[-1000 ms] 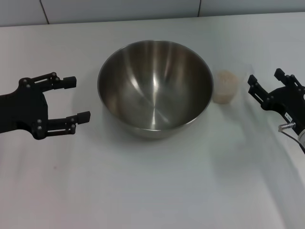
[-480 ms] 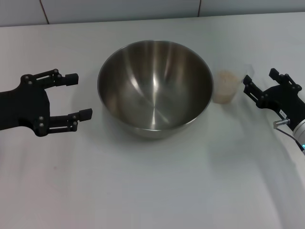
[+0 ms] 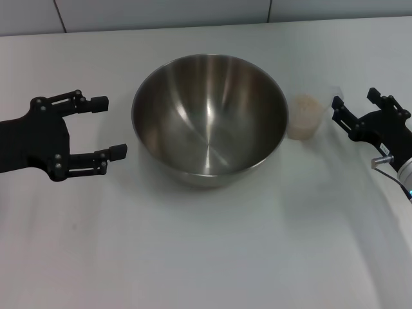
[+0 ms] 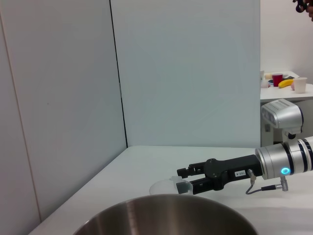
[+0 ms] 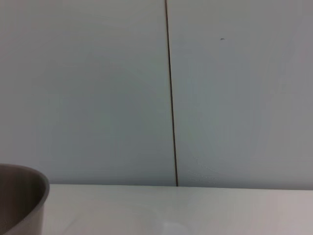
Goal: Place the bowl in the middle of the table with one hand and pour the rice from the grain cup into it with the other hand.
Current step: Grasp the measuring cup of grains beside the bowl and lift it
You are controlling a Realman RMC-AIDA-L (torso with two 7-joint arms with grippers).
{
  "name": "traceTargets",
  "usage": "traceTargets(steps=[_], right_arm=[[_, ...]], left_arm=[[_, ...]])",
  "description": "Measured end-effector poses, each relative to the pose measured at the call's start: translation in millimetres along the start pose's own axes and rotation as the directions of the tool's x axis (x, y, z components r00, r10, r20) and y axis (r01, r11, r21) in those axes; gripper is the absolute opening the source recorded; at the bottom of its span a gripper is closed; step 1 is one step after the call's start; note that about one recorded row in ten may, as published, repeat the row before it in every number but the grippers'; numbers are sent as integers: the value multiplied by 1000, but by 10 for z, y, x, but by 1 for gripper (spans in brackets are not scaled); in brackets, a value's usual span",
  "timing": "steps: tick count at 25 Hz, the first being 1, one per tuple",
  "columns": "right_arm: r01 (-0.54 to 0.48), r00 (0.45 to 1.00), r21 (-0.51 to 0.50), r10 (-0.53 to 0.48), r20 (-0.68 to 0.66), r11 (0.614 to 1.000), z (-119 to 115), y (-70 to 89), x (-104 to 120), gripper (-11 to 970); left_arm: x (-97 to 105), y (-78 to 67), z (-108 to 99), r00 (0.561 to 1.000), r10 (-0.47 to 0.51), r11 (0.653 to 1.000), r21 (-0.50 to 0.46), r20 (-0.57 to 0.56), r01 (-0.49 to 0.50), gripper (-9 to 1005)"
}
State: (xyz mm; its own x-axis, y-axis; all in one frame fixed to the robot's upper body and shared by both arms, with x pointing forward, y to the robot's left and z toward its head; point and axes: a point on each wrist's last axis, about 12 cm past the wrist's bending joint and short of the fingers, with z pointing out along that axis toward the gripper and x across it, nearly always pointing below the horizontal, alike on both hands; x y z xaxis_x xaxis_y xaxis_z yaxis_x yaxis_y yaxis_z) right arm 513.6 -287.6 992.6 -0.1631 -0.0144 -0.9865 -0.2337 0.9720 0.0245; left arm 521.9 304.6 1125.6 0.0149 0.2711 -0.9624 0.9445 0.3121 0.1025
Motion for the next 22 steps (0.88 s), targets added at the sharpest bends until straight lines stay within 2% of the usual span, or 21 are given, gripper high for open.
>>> traceTargets(steps=[22], right_arm=[[6,1000,-2,-6,-2,1000,89,11,-45,737]], left_arm=[[-7,10,22,1000,7,1000,8,-2,-7,822]])
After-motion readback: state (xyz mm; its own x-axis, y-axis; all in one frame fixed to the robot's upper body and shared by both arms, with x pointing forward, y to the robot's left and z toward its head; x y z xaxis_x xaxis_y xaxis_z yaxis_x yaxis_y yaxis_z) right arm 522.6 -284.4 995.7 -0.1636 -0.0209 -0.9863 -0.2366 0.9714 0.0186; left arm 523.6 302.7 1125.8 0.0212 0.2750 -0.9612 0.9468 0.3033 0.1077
